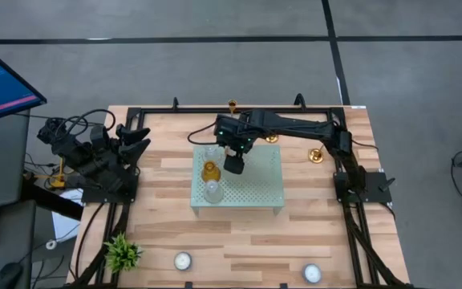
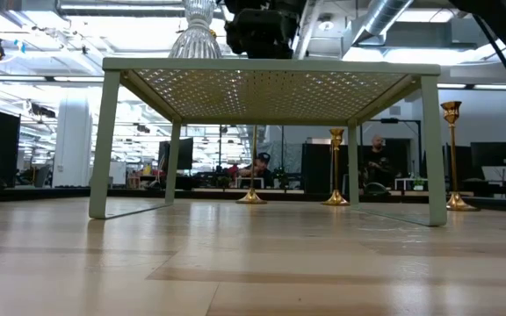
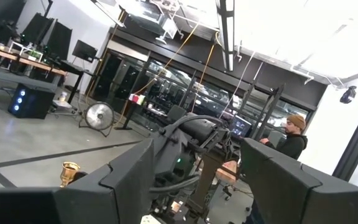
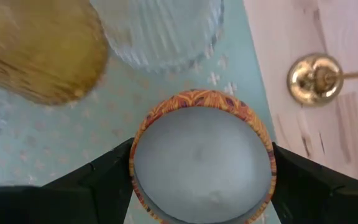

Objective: Pick & Place candle stick holders
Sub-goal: Put the orange scented candle on the shelf

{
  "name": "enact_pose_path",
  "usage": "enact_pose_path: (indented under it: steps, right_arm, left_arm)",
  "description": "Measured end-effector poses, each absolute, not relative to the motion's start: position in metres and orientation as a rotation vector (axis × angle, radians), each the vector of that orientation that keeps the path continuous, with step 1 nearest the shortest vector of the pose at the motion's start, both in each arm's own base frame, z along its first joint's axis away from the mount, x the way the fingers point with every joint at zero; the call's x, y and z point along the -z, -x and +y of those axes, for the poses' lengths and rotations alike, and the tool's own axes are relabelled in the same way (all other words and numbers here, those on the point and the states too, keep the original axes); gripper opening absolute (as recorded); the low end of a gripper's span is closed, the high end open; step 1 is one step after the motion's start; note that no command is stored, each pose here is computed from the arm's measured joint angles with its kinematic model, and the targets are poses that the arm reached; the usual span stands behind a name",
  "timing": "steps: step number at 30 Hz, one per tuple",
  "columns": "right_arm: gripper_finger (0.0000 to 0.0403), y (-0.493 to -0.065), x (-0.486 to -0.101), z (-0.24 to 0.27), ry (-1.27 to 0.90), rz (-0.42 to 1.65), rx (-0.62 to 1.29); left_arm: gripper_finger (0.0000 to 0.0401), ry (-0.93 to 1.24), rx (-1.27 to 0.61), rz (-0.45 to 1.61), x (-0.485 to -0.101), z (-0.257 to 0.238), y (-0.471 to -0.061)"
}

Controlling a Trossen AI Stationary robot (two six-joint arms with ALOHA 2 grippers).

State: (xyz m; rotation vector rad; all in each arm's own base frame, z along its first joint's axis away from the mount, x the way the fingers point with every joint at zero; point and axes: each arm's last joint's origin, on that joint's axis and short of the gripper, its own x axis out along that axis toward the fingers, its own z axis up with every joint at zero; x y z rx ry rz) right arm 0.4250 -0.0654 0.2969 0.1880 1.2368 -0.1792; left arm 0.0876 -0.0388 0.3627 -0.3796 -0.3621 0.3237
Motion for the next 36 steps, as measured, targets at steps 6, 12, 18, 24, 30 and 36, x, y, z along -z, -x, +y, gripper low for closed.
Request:
enact_pose_path:
  steps: [6, 12, 18, 24, 30, 36]
  right_arm:
    - [0.0296, -0.424, -0.297, -0.066, -0.192, 1.244, 0.180]
    - [0.0297, -0.425, -0.297, -0.064, -0.191, 1.243, 0.171]
    - [0.0321, -0.425, -0.297, -0.064, -0.193, 1.243, 0.174]
    - [0.0339, -0.425, -0.297, -0.064, -0.192, 1.235, 0.173]
    - [0.0338, -0.422, -0.301, -0.064, -0.193, 1.235, 0.174]
    - [0.0338, -0.401, -0.334, -0.060, -0.200, 1.184, 0.179]
  left_arm:
    - [0.0241, 0.379, -0.324, -0.362, -0.363, -0.039, -0.088]
    - [0.0241, 0.375, -0.325, -0.361, -0.363, -0.039, -0.088]
    - [0.0241, 0.361, -0.327, -0.359, -0.363, -0.039, -0.088]
    - [0.0241, 0.361, -0.327, -0.359, -0.363, -0.039, -0.088]
    - [0.0241, 0.361, -0.327, -0.359, -0.363, -0.039, -0.088]
    - [0.0241, 0.361, -0.327, -0.359, -0.363, -0.039, -0.088]
